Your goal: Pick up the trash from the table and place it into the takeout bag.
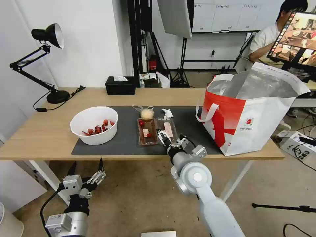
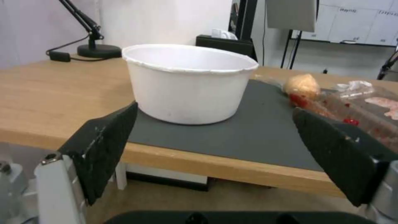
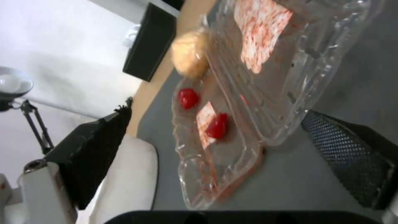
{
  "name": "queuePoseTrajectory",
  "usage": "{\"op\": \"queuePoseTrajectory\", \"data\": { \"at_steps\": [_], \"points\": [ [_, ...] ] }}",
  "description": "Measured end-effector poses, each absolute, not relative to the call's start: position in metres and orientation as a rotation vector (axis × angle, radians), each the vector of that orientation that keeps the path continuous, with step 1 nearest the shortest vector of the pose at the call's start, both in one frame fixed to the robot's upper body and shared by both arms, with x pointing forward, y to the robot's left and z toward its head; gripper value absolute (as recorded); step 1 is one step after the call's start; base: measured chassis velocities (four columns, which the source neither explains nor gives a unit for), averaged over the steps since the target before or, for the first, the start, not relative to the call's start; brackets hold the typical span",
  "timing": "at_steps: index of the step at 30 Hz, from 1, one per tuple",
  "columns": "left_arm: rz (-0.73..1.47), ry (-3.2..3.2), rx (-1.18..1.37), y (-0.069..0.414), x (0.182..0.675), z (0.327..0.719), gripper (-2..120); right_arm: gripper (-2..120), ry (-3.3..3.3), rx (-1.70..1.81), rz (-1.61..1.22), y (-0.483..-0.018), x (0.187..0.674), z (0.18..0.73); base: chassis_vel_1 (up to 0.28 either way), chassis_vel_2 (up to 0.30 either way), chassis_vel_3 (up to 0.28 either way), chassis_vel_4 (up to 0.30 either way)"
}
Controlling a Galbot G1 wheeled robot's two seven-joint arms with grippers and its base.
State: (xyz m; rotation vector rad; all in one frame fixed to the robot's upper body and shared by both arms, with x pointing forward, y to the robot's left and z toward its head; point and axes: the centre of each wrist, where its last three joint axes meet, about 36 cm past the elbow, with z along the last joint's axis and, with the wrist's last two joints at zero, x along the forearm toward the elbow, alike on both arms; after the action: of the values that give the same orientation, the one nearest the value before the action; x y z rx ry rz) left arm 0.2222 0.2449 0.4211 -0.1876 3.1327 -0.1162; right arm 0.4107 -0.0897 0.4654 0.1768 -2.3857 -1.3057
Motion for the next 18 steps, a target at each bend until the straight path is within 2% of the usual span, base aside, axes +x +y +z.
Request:
{"op": "queuePoseTrajectory", "data": {
  "at_steps": [18],
  "points": [
    [-0.135, 3.123, -0.192, 0.247, 0.225, 0.417, 100, 100, -2.693, 0.264, -1.043, -0.077, 0.406, 0.453, 0.000, 0.000, 0.000, 0.000]
  ]
}}
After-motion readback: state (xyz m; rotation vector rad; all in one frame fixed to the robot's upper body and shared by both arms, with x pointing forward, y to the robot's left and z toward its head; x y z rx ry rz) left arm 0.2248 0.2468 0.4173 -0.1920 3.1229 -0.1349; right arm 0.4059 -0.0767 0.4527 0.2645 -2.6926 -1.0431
